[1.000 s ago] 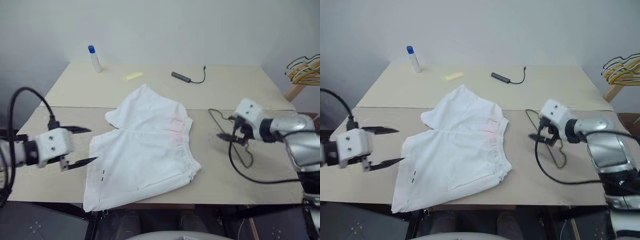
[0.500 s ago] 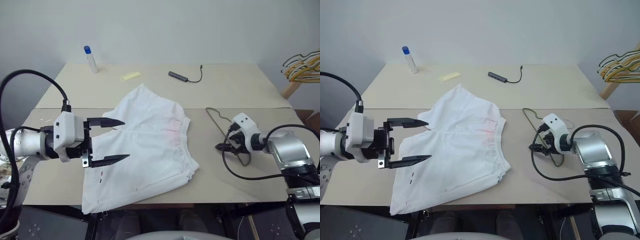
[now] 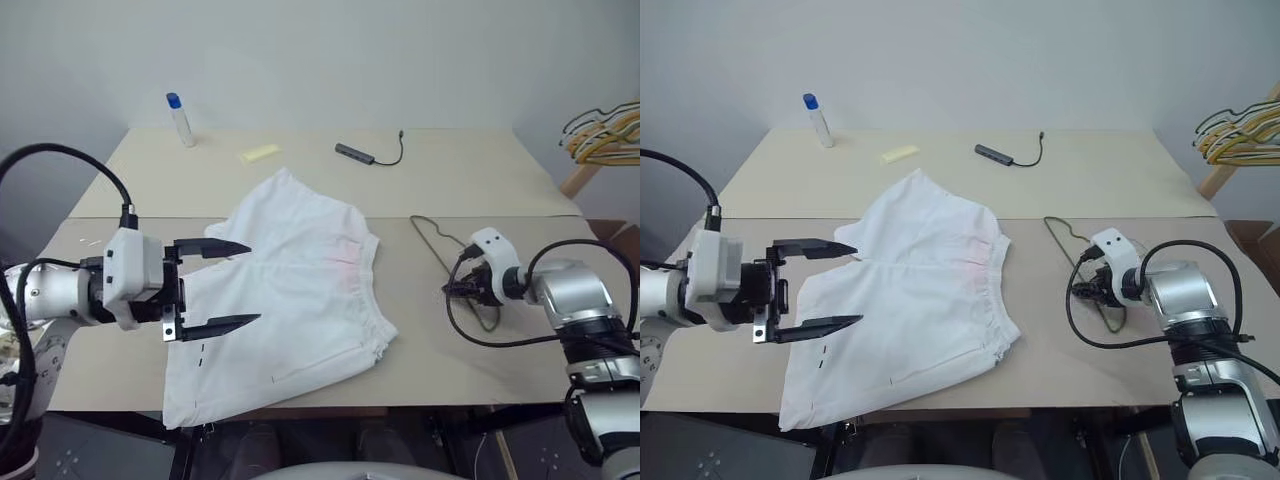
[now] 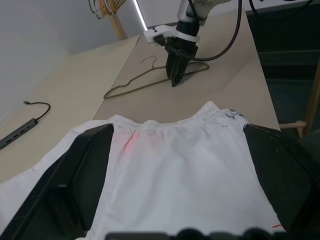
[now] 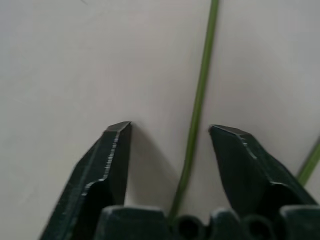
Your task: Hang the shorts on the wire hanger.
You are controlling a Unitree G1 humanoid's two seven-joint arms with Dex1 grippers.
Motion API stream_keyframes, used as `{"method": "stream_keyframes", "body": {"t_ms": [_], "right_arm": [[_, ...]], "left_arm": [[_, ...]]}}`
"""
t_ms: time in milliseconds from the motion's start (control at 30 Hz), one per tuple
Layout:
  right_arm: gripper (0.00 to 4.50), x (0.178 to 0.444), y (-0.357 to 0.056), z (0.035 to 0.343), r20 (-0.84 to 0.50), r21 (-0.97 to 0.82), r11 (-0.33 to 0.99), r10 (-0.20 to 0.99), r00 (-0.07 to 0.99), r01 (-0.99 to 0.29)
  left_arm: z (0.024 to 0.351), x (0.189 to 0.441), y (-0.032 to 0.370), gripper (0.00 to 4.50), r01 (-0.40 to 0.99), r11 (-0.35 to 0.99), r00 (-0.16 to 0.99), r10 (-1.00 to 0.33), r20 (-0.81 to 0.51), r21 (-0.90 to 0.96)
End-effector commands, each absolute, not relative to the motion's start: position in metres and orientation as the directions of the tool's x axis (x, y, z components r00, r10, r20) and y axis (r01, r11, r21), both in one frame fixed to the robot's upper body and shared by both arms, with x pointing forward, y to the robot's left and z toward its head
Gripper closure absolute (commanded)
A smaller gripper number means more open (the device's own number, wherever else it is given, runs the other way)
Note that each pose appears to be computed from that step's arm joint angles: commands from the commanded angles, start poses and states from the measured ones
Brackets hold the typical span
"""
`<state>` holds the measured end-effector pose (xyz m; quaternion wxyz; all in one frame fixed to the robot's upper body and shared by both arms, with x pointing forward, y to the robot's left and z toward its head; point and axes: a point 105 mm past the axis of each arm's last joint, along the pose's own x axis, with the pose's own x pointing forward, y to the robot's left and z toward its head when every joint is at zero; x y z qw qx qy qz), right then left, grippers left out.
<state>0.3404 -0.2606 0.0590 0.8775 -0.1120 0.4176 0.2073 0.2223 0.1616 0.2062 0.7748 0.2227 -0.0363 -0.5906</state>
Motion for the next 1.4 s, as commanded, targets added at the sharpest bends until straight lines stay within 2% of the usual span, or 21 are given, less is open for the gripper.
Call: {"method": "stream_keyframes", "body": {"t_ms": [33,200,367,467,567,633,733,833,967,1100,1267,1367,1400], "right_arm": [[2.92,0.336,-0.259,0.049,-0.811,-0.017,0.887,0.258,0.526,-0.462],[4.48,0.336,-0.259,0.045,-0.820,-0.050,0.882,0.231,0.523,-0.468],[4.48,0.338,-0.259,0.044,-0.808,-0.107,0.888,0.184,0.559,-0.448],[4.48,0.343,-0.251,0.061,-0.752,-0.135,0.888,0.197,0.629,-0.439],[4.48,0.344,-0.236,0.084,-0.675,-0.215,0.848,0.229,0.702,-0.483],[4.48,0.345,-0.226,0.098,-0.627,-0.218,0.847,0.258,0.735,-0.484],[4.48,0.346,-0.198,0.127,-0.538,-0.227,0.823,0.340,0.771,-0.521],[4.48,0.342,-0.166,0.153,-0.427,-0.311,0.749,0.440,0.790,-0.585],[4.48,0.329,-0.124,0.175,-0.285,-0.381,0.646,0.599,0.748,-0.662],[4.48,0.319,-0.093,0.185,-0.202,-0.402,0.604,0.675,0.710,-0.688],[4.48,0.306,-0.069,0.194,-0.137,-0.398,0.560,0.747,0.650,-0.727],[4.48,0.306,-0.066,0.191,-0.139,-0.403,0.554,0.749,0.647,-0.728],[4.50,0.306,-0.066,0.191,-0.138,-0.409,0.554,0.748,0.650,-0.725]], "left_arm": [[0.210,0.225,0.158,0.00,0.878,0.190,0.303,-0.931,-0.203,0.439],[0.211,0.226,0.153,0.00,0.876,0.178,0.286,-0.940,-0.187,0.448],[0.208,0.232,0.147,0.00,0.869,0.193,0.301,-0.937,-0.175,0.456],[0.200,0.247,0.142,0.00,0.850,0.288,0.388,-0.908,-0.154,0.442],[0.181,0.264,0.139,0.00,0.846,0.391,0.482,-0.851,-0.206,0.362],[0.173,0.270,0.138,0.00,0.844,0.439,0.511,-0.832,-0.215,0.307],[0.176,0.289,0.130,0.00,0.809,0.576,0.588,-0.800,-0.120,0.120],[0.185,0.295,0.114,0.00,0.809,0.585,0.585,-0.811,-0.024,-0.061],[0.207,0.303,0.101,0.00,0.794,0.548,0.597,-0.786,0.162,-0.264],[0.224,0.316,0.100,0.00,0.729,0.552,0.673,-0.686,0.277,-0.405],[0.232,0.329,0.100,0.00,0.663,0.584,0.741,-0.601,0.299,-0.467],[0.234,0.337,0.103,0.00,0.631,0.581,0.767,-0.567,0.301,-0.513],[0.233,0.340,0.102,0.18,0.621,0.585,0.773,-0.566,0.286,-0.521]]}}
